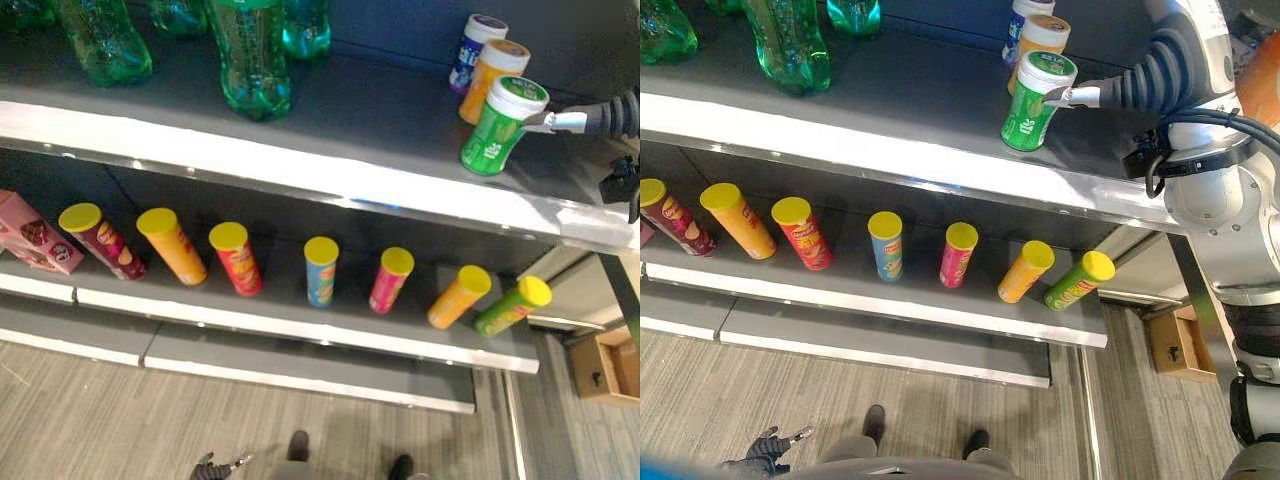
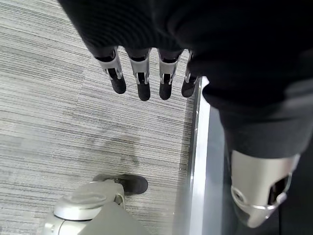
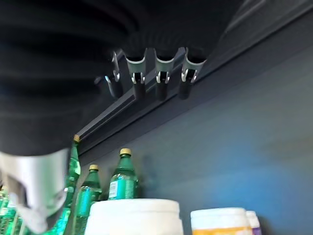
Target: Put the goods on the table back onto the shelves and tidy them up.
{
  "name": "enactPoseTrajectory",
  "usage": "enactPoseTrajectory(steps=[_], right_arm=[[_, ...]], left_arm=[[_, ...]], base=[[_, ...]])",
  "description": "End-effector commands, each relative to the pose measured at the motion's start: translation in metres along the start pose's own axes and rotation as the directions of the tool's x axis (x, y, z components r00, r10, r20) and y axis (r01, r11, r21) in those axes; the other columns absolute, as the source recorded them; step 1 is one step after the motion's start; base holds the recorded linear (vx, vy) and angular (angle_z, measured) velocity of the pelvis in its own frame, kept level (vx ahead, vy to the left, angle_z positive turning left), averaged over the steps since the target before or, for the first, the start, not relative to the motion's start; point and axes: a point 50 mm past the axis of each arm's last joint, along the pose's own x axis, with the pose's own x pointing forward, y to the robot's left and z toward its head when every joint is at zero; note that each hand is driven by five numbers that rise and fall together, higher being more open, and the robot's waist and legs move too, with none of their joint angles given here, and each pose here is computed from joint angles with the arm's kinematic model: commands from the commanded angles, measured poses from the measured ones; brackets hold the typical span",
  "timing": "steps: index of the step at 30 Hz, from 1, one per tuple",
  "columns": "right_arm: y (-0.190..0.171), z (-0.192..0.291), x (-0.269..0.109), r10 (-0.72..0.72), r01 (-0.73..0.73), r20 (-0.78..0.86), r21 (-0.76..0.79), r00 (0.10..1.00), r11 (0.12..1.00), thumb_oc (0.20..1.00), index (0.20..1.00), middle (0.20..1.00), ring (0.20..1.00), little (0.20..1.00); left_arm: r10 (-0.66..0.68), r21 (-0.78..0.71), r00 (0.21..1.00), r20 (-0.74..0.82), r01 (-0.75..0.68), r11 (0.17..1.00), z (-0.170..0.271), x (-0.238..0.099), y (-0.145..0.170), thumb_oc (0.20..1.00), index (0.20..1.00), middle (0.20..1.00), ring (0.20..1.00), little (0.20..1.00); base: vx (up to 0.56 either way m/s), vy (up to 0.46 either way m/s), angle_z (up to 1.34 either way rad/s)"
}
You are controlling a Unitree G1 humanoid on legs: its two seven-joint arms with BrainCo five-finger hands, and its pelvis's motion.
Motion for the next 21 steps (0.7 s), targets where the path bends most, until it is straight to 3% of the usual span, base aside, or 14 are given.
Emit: enactPoseTrajectory(steps=[1, 12, 21], right_arm=[[-0.021, 0.006, 0.005, -0.141, 0.145, 0.047, -0.085, 0.989, 0.986, 1.0, 1.0, 1.0, 1.0, 1.0], [-0.047, -0.003, -0.029, -0.256, 0.249, -0.025, -0.166, 0.966, 0.954, 1.0, 1.0, 1.0, 1.0, 1.0], [-0.052, -0.015, -0.059, -0.227, 0.246, -0.182, 0.086, 0.957, 0.965, 1.0, 1.0, 1.0, 1.0, 1.0]], left_arm=[[0.048, 0.044, 0.997, 0.055, -0.051, 0.998, 0.017, 0.004, 0.012, 1.0, 1.0, 1.0, 1.0, 1.0], [0.027, 0.104, 0.997, 0.071, -0.035, 0.994, 0.026, 0.006, 0.007, 1.0, 1.0, 1.0, 1.0, 1.0], [-0.027, 0.154, 0.993, 0.115, 0.009, 0.988, 0.039, 0.008, 0.004, 1.0, 1.0, 1.0, 1.0, 1.0]], base=[[0.0, 0.0, 0.0], [0.0, 0.013, -0.07], [-0.01, 0.031, -0.24]])
